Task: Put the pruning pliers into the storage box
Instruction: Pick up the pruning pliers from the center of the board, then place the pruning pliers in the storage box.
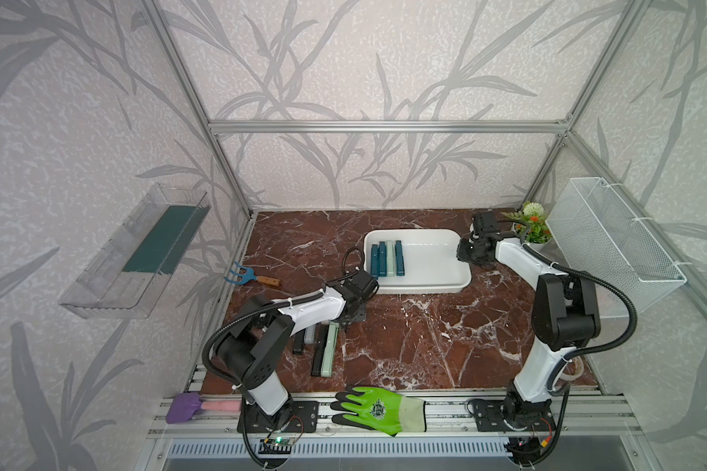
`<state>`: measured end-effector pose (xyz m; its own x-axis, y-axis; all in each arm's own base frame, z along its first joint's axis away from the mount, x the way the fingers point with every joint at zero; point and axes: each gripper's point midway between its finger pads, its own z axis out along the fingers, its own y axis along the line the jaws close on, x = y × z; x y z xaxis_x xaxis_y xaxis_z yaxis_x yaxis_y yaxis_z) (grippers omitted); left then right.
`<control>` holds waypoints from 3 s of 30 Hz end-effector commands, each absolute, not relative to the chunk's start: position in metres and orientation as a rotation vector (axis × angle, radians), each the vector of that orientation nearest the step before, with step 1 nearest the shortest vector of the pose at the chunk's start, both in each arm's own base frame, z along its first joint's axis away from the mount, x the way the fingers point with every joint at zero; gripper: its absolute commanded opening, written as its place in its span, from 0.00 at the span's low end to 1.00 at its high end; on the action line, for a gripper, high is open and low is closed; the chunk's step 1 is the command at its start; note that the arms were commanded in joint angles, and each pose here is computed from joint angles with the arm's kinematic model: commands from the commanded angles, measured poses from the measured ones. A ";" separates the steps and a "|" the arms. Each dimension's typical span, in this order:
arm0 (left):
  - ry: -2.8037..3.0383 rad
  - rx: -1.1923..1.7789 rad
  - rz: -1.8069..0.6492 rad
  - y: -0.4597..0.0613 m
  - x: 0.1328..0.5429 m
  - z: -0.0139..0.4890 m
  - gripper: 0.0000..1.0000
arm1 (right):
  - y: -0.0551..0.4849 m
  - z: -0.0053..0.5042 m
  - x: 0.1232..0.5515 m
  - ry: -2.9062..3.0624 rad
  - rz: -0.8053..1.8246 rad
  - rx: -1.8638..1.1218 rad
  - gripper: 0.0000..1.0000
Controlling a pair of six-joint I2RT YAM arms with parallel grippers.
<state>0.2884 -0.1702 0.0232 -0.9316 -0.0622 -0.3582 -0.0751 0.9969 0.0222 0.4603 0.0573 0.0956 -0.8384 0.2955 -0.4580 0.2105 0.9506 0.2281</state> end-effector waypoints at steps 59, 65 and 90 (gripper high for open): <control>2.504 0.229 -0.409 -0.411 0.456 0.139 0.19 | 0.033 0.089 0.448 2.648 0.130 0.284 0.31; 2.506 0.205 -0.328 -0.412 0.472 0.112 0.19 | 0.042 0.077 0.453 2.662 0.197 0.283 0.26; 2.538 -0.035 -0.008 -0.356 0.492 0.061 0.18 | 0.047 0.071 0.449 2.654 0.259 0.339 0.11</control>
<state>0.4856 -0.3685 0.0555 -0.8394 -0.0059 -0.5435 0.0254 0.9984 -0.0501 0.4552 0.0526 0.0738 -0.8700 0.2504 -0.4248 0.1584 0.9577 0.2401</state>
